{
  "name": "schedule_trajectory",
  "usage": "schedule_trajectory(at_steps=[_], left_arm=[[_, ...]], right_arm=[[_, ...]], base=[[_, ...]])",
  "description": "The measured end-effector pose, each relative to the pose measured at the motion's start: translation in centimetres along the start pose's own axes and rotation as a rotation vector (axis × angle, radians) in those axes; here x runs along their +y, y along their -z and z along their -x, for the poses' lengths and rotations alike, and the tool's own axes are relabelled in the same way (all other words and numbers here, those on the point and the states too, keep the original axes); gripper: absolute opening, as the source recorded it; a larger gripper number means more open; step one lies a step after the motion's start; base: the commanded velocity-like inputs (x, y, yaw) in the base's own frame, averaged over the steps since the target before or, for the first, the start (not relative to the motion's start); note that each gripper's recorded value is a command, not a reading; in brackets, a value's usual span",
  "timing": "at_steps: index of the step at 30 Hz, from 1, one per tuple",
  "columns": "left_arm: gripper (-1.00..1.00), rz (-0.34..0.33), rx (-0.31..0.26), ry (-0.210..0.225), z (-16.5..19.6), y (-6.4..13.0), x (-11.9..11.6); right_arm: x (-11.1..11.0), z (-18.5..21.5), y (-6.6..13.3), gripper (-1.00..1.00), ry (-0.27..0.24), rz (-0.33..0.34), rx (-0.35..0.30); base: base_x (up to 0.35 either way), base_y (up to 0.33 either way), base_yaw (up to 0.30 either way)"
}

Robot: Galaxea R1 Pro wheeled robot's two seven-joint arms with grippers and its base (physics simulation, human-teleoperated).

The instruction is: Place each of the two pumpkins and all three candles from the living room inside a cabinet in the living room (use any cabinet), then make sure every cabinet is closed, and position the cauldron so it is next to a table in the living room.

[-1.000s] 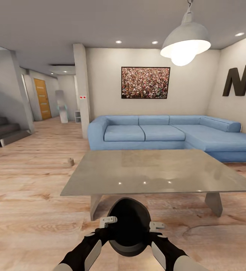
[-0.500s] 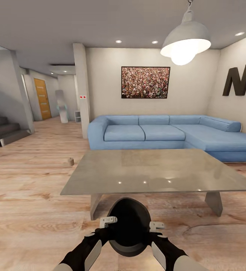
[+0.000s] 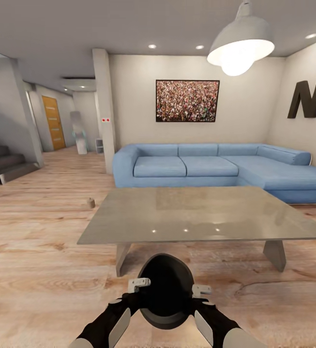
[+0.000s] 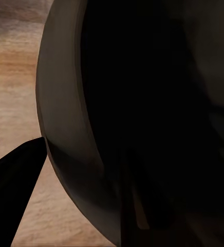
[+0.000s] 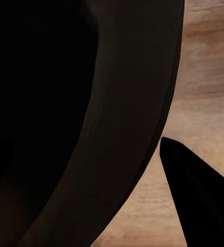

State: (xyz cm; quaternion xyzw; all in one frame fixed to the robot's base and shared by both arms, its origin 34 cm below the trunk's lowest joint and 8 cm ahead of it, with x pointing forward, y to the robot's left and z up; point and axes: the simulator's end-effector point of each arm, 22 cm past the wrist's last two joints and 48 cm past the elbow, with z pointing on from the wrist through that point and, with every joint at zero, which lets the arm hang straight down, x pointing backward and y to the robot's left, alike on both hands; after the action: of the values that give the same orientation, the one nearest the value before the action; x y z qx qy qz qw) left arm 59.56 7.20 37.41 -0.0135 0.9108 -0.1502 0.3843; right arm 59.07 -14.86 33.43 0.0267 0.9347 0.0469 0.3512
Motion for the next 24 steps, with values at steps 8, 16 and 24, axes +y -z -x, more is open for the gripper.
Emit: schedule_trajectory(at_steps=[8, 16, 24], left_arm=[[-1.00, 0.005, 0.031, 0.009, -1.6, -0.8, 0.5], [-1.00, 0.009, 0.063, 0.017, -3.1, -1.6, 0.9], [-1.00, 0.014, 0.090, 0.025, -4.6, -2.3, 1.3]], right_arm=[[-0.2, -1.6, -0.9, -1.00, -0.002, -0.003, 0.033], [-0.4, -3.2, -1.8, -1.00, -0.004, -0.005, 0.065], [-0.6, -4.7, -2.5, -1.00, -0.006, -0.008, 0.094]], base=[[0.000, 0.000, 0.000], [0.000, 0.000, 0.000], [0.000, 0.000, 0.000]])
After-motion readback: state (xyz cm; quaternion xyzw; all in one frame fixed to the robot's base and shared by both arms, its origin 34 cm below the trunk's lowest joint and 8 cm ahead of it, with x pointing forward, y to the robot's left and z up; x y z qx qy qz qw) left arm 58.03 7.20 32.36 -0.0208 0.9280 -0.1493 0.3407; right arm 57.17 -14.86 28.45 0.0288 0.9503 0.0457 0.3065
